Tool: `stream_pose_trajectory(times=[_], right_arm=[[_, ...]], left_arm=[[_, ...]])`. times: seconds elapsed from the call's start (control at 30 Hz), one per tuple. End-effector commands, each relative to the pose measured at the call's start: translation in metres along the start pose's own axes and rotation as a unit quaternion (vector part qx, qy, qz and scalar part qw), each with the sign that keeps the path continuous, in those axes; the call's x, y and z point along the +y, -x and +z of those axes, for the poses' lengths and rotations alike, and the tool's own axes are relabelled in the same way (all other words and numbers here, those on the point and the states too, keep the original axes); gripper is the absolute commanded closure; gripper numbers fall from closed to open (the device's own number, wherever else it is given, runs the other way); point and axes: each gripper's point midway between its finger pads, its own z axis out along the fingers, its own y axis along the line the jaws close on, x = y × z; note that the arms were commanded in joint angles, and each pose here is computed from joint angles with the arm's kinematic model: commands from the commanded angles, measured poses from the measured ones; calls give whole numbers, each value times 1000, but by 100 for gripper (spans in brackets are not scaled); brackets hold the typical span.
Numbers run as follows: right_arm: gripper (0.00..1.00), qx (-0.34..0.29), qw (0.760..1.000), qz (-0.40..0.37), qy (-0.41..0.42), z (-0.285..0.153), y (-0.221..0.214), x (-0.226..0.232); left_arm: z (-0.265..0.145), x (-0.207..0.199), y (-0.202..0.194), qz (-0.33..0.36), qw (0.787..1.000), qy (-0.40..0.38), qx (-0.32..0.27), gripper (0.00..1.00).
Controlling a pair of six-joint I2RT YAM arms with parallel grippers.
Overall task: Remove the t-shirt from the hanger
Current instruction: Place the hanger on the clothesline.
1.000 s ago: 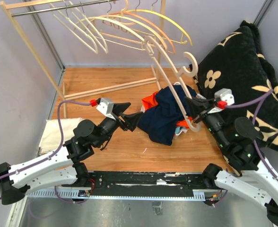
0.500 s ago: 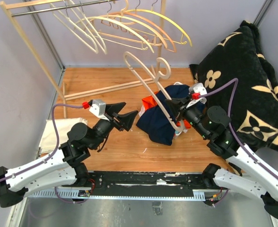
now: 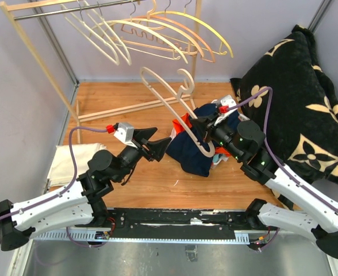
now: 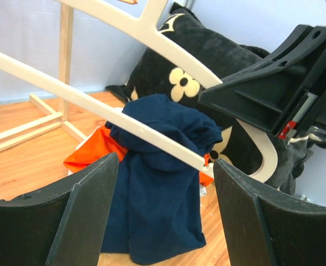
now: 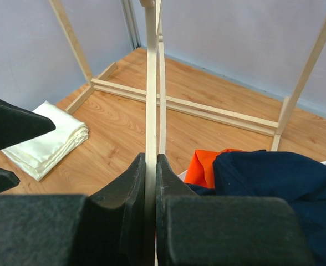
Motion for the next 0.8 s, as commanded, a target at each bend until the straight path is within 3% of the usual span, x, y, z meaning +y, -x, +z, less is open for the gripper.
stream_pose_trajectory(times=[0.0,0.77], right_arm=[[99,-42,998,11,34,3,32,19],[99,-24,996,-13,87,-9,17,39]], left_arm=[[0,-1,26,-14,999,11,-37,26],[64,-23,38,-28,997,23,-62,14]])
